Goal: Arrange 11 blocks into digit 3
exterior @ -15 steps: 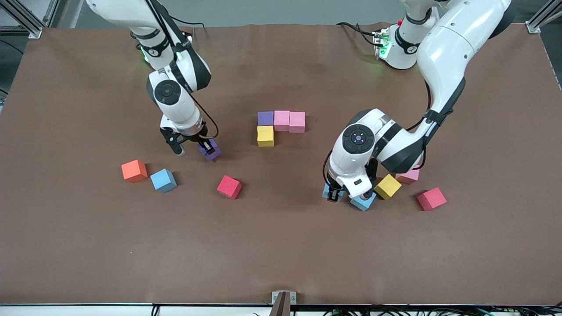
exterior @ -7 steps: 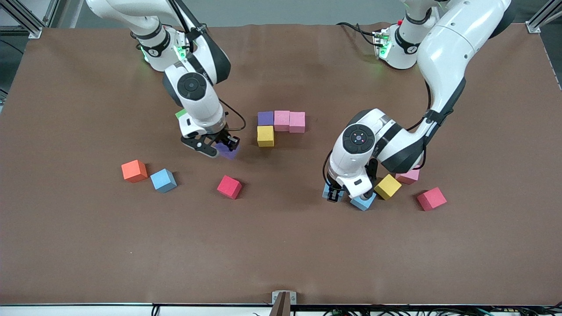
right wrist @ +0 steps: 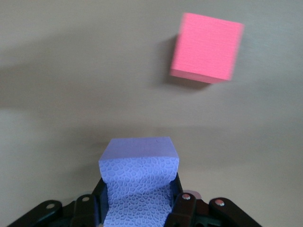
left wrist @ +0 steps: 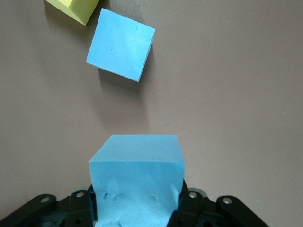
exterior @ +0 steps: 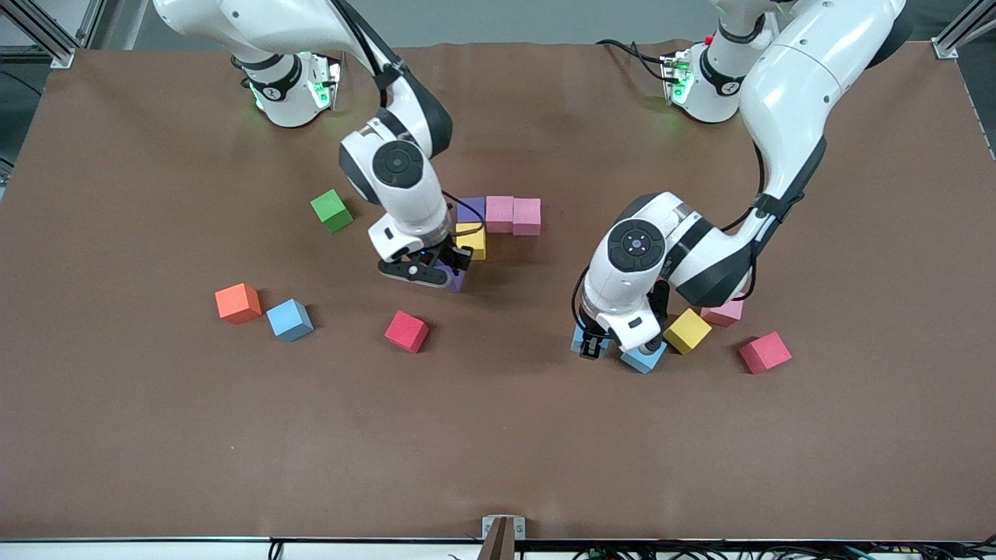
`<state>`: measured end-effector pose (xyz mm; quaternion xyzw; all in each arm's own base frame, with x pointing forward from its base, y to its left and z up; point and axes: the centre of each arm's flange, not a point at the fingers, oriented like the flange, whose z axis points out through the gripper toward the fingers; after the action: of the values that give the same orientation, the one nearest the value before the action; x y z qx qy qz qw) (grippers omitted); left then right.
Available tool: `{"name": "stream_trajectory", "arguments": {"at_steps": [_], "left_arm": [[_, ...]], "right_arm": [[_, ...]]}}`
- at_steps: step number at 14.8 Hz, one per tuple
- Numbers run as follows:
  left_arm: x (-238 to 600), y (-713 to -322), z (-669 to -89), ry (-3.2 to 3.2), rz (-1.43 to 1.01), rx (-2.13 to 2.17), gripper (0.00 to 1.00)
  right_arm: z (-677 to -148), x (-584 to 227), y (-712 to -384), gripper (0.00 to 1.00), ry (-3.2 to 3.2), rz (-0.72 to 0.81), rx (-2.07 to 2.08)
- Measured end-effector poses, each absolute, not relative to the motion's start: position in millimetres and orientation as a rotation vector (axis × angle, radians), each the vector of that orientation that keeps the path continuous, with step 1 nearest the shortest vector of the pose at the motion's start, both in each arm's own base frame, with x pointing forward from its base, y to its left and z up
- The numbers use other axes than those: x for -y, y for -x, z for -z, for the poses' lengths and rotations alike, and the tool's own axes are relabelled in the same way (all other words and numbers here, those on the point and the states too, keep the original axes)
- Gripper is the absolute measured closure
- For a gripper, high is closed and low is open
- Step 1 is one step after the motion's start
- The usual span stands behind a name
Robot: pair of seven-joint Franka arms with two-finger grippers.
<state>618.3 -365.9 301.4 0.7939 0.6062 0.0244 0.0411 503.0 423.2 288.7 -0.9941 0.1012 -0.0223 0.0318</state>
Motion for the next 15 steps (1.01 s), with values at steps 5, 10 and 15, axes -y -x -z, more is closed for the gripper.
{"name": "stream_trajectory", "arguments": {"at_steps": [5, 10, 15], "left_arm": [[367.2, -618.1, -303.0, -2.404, -0.074, -1.885, 0.41], [367.3, -618.1, -303.1, -2.33, -0.069, -1.973, 0.42], [367.9, -617.4, -302.7, -2.208, -0.06, -2.107, 0.43]], "right_arm": [[-272.8, -446.2, -519.4, 0.48, 3.09, 0.049, -0.17], [-256.2, -457.6, -505.8, 0.48, 3.128, 0.012, -0.045], [-235.1, -457.7, -493.1, 0.48, 3.172, -0.013, 0.008]]}}
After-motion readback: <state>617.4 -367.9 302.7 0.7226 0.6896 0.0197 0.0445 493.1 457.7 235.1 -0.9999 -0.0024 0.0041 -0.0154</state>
